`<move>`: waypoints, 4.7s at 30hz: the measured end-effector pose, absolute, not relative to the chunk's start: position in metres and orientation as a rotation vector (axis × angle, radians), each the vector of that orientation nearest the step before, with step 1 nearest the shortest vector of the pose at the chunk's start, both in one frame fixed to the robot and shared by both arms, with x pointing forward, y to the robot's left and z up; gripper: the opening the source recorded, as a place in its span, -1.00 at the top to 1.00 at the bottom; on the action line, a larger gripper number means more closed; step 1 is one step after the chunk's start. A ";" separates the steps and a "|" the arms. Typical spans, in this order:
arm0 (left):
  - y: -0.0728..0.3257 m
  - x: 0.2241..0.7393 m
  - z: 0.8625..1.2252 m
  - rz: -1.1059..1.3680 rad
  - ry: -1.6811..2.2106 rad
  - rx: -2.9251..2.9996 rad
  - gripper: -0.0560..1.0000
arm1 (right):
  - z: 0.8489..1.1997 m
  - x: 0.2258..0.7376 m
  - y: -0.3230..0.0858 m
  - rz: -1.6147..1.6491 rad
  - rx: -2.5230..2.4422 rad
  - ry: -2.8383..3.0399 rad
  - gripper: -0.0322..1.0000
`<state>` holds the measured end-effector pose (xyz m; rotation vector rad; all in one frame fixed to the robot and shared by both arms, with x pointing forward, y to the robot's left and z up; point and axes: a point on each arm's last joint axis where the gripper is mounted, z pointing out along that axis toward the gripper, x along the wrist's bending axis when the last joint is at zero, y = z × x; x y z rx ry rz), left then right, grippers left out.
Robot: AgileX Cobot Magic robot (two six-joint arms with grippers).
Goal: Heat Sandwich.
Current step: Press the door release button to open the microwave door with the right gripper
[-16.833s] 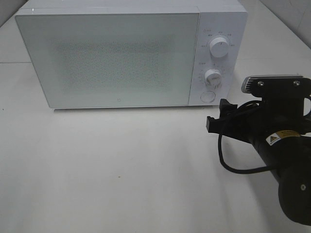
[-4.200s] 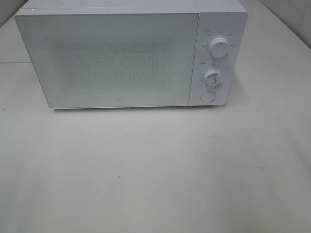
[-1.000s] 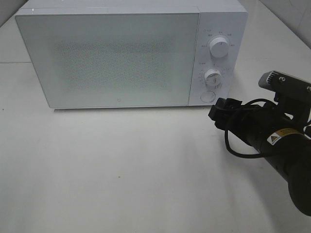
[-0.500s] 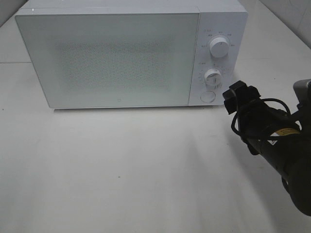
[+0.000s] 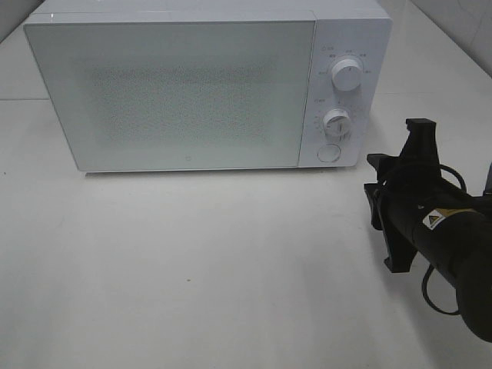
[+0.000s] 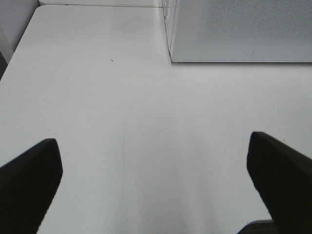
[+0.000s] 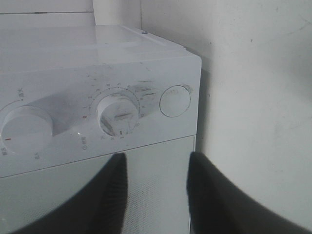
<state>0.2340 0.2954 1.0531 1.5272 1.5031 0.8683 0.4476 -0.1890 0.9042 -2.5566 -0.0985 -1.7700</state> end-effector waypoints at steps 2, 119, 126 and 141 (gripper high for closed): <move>0.295 0.234 1.053 0.868 1.503 1.527 -0.95 | 0.904 0.448 -0.189 -1.768 -2.557 -0.097 0.25; 0.295 0.234 1.053 0.868 1.503 1.527 -0.95 | 0.848 0.588 -0.162 -1.616 -2.685 -0.032 0.92; 0.295 0.234 1.053 0.868 1.503 1.527 -0.95 | 0.848 0.588 -0.162 -1.609 -2.688 -0.033 0.92; 0.295 0.234 1.053 0.868 1.503 1.527 -0.95 | 0.848 0.588 -0.161 -1.585 -2.694 -0.041 0.92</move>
